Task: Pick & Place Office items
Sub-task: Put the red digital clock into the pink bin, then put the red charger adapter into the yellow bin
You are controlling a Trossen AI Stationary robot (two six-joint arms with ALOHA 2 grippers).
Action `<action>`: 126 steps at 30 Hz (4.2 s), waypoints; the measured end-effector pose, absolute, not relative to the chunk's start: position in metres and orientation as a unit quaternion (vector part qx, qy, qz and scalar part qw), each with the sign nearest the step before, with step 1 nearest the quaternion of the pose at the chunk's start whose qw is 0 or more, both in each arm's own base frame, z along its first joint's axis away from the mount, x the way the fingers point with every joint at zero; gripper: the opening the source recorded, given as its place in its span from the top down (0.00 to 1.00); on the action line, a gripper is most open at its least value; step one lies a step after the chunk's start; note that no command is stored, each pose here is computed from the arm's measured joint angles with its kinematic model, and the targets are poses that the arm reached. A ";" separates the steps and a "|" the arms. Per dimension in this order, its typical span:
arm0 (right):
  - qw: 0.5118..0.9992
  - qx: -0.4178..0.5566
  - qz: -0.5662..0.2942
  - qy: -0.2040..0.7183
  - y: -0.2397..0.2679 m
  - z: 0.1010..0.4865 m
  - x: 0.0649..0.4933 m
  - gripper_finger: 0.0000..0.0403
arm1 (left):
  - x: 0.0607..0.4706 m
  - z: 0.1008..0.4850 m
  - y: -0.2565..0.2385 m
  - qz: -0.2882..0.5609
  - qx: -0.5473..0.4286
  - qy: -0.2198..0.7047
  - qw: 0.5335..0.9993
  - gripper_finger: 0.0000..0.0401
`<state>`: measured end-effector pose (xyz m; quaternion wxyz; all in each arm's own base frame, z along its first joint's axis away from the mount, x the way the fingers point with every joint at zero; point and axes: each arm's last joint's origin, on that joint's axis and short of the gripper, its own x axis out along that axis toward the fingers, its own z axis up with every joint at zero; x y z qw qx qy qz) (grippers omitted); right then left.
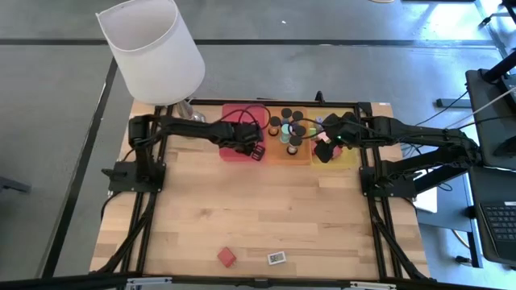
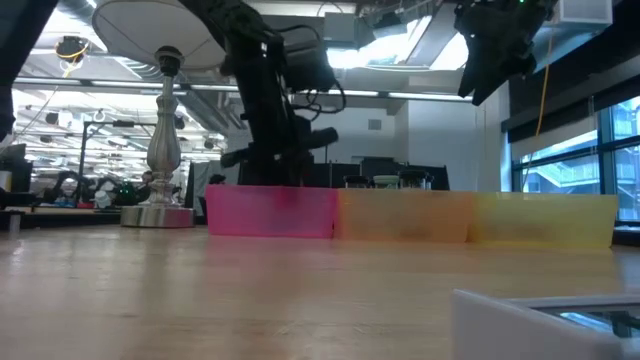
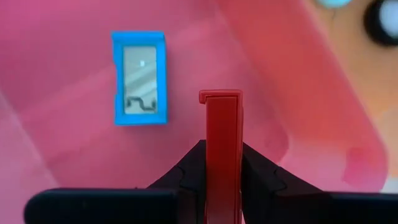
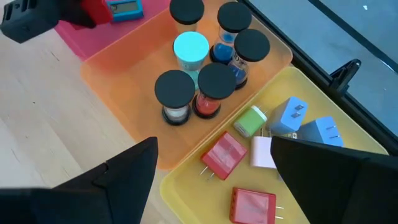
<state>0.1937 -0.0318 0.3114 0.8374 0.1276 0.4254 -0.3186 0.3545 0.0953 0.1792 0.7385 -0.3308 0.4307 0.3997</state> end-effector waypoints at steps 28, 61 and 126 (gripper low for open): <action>0.842 0.130 -0.317 0.415 -0.032 0.313 0.196 0.22 | 0.360 0.153 0.093 0.356 -0.317 0.490 0.730 0.82; 0.847 0.150 -0.277 0.427 -0.029 0.312 0.197 0.22 | 0.336 0.281 0.034 0.164 -0.278 0.355 0.878 0.60; 0.815 0.205 -0.272 0.468 -0.027 0.291 0.219 0.22 | 0.286 0.162 -0.249 -0.273 0.245 0.487 0.793 0.42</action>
